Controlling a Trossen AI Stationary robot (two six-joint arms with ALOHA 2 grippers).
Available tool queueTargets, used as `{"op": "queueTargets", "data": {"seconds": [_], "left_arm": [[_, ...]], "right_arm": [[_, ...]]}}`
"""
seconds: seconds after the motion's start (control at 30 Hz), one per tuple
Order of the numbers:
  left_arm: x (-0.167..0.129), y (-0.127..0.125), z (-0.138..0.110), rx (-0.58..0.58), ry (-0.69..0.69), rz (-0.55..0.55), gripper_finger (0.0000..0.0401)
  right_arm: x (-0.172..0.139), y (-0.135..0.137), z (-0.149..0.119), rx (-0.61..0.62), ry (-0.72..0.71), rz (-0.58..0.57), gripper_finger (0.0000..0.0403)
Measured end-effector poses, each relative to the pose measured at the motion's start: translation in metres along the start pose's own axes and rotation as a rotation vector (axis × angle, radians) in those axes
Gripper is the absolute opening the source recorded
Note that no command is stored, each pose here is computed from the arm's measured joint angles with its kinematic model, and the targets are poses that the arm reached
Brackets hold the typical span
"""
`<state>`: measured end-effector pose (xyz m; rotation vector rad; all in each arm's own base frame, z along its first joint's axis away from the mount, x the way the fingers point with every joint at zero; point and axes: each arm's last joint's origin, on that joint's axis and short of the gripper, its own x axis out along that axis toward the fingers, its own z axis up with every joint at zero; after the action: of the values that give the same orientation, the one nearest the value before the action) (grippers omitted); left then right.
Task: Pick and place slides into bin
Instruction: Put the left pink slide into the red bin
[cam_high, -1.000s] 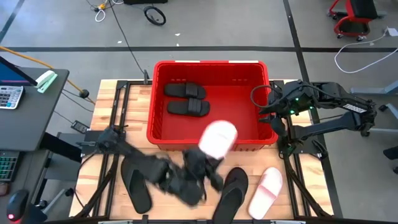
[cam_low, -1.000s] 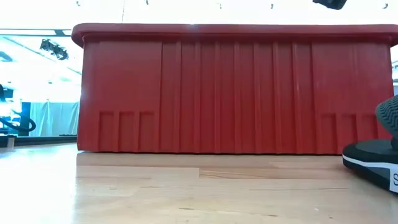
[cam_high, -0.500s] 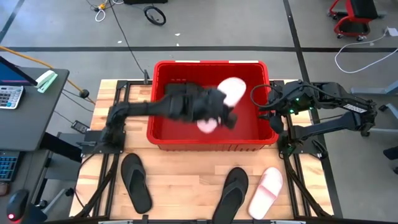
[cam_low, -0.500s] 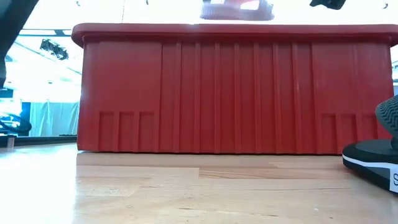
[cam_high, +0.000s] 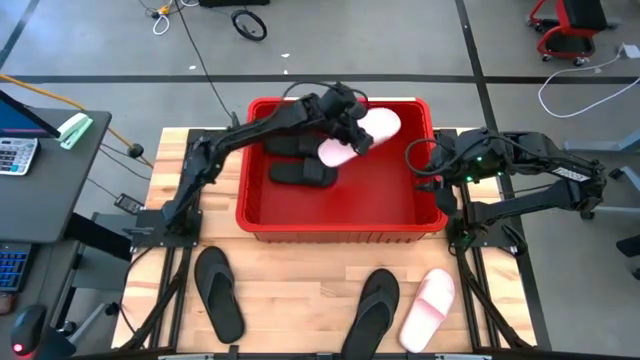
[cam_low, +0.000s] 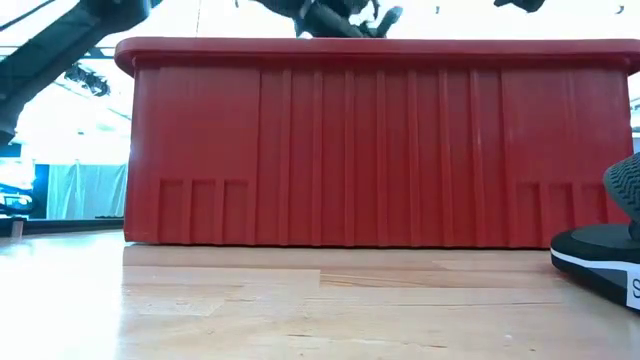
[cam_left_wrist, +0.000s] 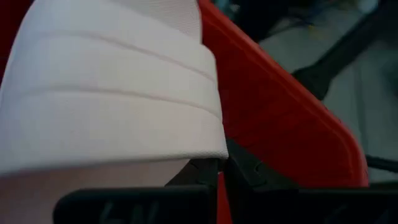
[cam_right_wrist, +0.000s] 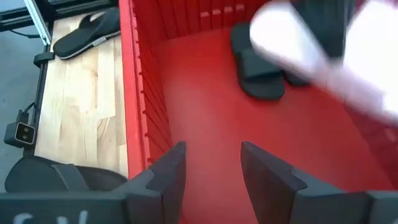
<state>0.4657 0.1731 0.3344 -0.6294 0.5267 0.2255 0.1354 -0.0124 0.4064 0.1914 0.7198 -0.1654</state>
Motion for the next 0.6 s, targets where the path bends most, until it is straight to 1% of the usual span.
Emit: {"op": "queueTargets", "data": {"seconds": [0.1,0.13,0.27,0.33,0.47,0.53,0.6], "left_arm": [[0.026,0.015,-0.005,0.044,0.015,-0.07,0.0011],[0.034,0.019,-0.004,0.064,-0.002,-0.098,0.0011],[0.055,0.033,-0.006,0.166,-0.023,-0.19,0.0011],[0.063,0.041,-0.012,0.223,0.008,-0.209,0.0011],[0.073,0.059,-0.023,0.344,0.092,-0.192,0.0011],[0.071,0.068,-0.025,0.401,0.121,-0.17,0.0011],[0.068,0.079,-0.021,0.433,0.113,-0.121,0.0011]], "right_arm": [[0.0,0.0,0.004,-0.037,-0.046,-0.009,0.0158],[0.0,0.001,0.006,-0.045,-0.064,-0.009,0.0158],[0.0,0.001,0.012,-0.051,-0.126,-0.006,0.0158],[0.0,0.002,0.014,-0.051,-0.147,-0.003,0.0158],[-0.001,0.002,0.016,-0.049,-0.165,-0.001,0.0158],[-0.001,0.002,0.017,-0.039,-0.171,0.001,0.0158],[-0.001,0.002,0.018,-0.033,-0.179,0.002,0.0158]]}}
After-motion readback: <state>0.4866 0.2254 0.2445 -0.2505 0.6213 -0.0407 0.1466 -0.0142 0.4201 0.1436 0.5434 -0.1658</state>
